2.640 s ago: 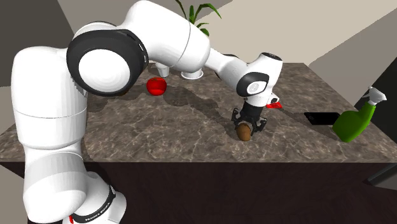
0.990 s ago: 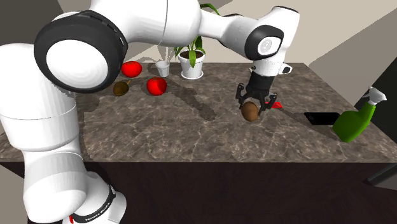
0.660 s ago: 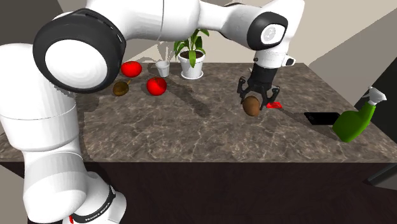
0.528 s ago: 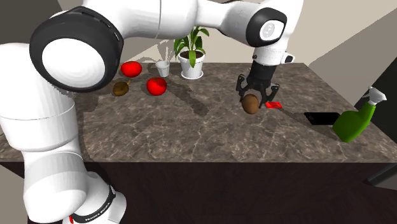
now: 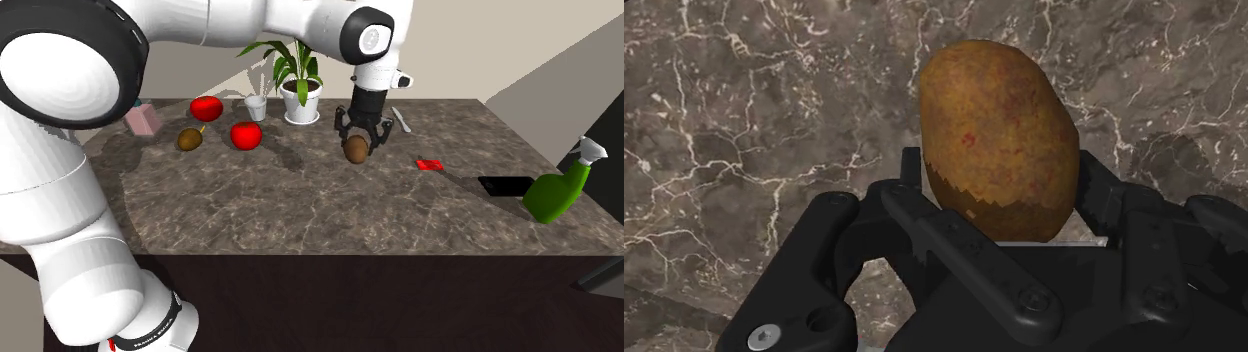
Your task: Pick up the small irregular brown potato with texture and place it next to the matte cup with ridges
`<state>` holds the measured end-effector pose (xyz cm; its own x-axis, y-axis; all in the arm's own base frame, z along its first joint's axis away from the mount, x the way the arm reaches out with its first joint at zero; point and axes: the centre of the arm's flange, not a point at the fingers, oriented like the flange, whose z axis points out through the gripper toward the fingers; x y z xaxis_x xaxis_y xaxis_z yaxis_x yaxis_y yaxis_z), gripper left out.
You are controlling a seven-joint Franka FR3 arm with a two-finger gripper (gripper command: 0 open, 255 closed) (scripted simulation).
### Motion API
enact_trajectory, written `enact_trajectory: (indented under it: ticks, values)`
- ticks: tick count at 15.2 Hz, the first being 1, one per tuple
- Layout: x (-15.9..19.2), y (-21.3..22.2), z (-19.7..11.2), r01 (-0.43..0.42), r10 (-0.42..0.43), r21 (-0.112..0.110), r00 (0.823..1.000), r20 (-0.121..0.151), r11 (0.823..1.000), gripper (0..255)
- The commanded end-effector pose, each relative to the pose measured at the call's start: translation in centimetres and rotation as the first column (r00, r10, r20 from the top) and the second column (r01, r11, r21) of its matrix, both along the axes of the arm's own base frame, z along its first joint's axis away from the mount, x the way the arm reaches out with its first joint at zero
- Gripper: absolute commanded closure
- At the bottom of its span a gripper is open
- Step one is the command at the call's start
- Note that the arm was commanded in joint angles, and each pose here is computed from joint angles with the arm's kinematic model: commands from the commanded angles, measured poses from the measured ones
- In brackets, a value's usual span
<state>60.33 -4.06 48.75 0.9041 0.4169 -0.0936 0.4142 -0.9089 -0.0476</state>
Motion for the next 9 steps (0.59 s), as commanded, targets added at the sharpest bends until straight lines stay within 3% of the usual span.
enact_trajectory:
  ticks: [1,9]
  values:
    - [-0.7,2.3,0.1,0.001,-0.001,-0.001,1.0,0.0,1.0,255]
    - [-3.7,12.4,0.1,0.001,-0.001,-0.001,1.0,0.0,1.0,255]
